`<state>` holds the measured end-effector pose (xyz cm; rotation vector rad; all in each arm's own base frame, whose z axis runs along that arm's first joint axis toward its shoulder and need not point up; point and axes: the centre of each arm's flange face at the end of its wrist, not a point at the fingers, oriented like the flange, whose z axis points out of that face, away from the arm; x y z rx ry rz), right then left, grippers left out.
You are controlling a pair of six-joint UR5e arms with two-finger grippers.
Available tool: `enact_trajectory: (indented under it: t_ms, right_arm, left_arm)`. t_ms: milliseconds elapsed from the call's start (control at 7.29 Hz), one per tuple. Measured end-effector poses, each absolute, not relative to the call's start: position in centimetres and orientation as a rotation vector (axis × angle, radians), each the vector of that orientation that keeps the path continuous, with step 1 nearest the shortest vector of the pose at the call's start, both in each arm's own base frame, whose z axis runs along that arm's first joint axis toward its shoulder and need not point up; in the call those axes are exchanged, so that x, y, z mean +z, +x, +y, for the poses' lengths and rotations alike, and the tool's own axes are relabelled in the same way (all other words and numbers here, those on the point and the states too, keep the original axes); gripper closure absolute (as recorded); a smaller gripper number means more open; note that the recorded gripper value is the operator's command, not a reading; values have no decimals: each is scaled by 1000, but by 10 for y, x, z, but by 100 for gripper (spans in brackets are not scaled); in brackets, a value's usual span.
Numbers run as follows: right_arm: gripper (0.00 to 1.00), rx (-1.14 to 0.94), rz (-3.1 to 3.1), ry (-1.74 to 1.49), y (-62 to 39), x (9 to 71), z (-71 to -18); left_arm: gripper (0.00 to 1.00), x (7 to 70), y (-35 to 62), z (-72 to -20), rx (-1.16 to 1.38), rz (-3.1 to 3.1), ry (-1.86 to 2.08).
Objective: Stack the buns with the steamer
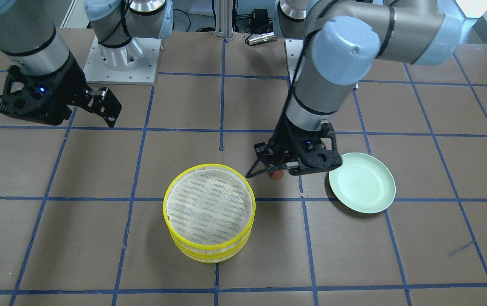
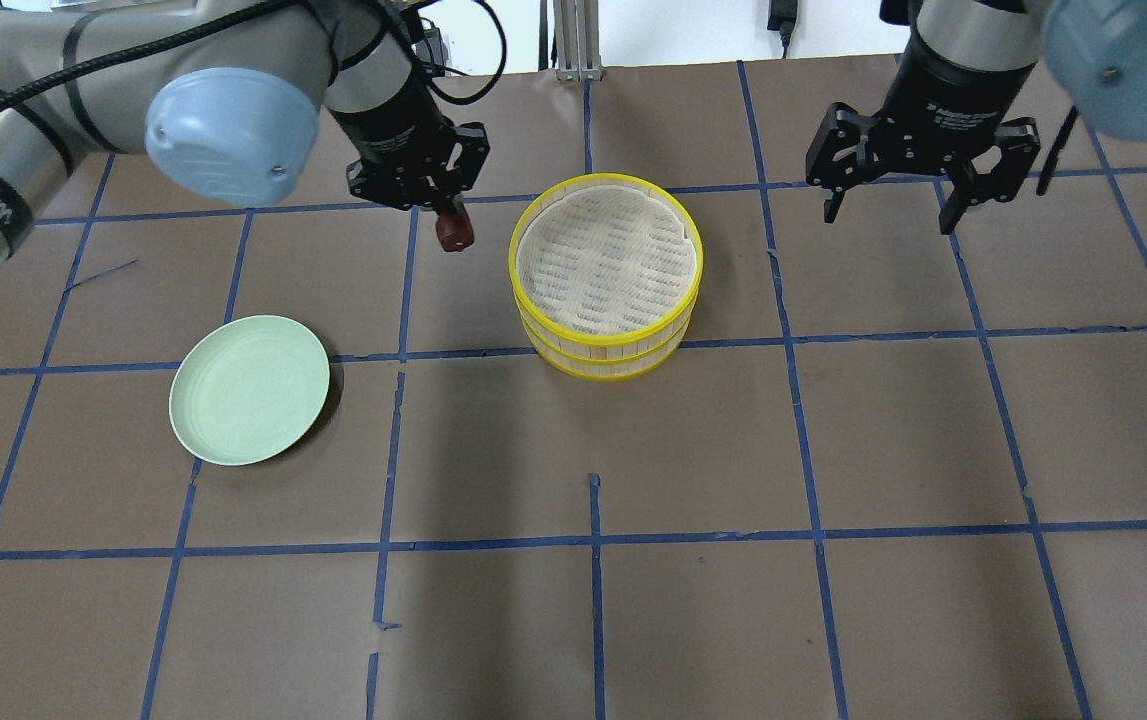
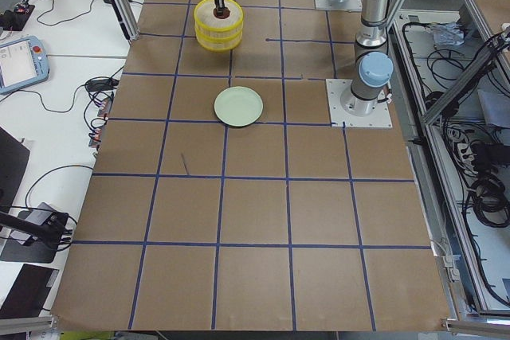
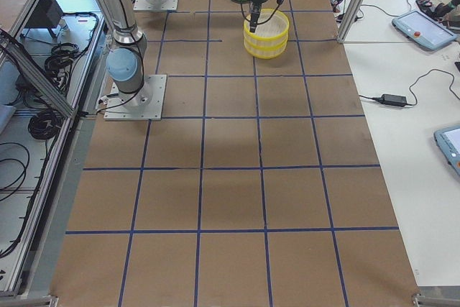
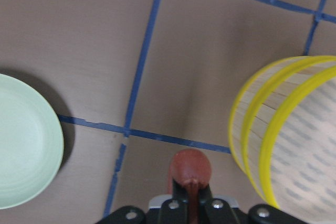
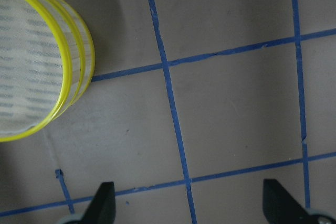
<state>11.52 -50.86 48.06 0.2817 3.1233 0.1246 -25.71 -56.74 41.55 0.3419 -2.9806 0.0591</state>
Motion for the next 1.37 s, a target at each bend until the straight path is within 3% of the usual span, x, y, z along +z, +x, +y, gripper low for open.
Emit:
enact_trajectory:
  t_ms: [137, 274, 411, 548, 1371]
  right_arm:
    - [0, 137, 3110, 276, 114, 489, -498]
    - [0, 112, 3104, 272, 116, 493, -495]
    - [0, 72, 3101, 274, 117, 494, -495]
    - [0, 47, 3100, 275, 118, 494, -494]
    - [0, 34, 3097, 273, 119, 494, -494]
  left_arm:
    - [83, 410, -293, -558, 56, -2966, 342]
    - [69, 392, -323, -556, 57, -2959, 330]
    - [25, 368, -347, -559, 67, -2954, 311]
    - [8, 351, -362, -562, 84, -2948, 298]
    - [4, 344, -375, -575, 188, -2909, 277]
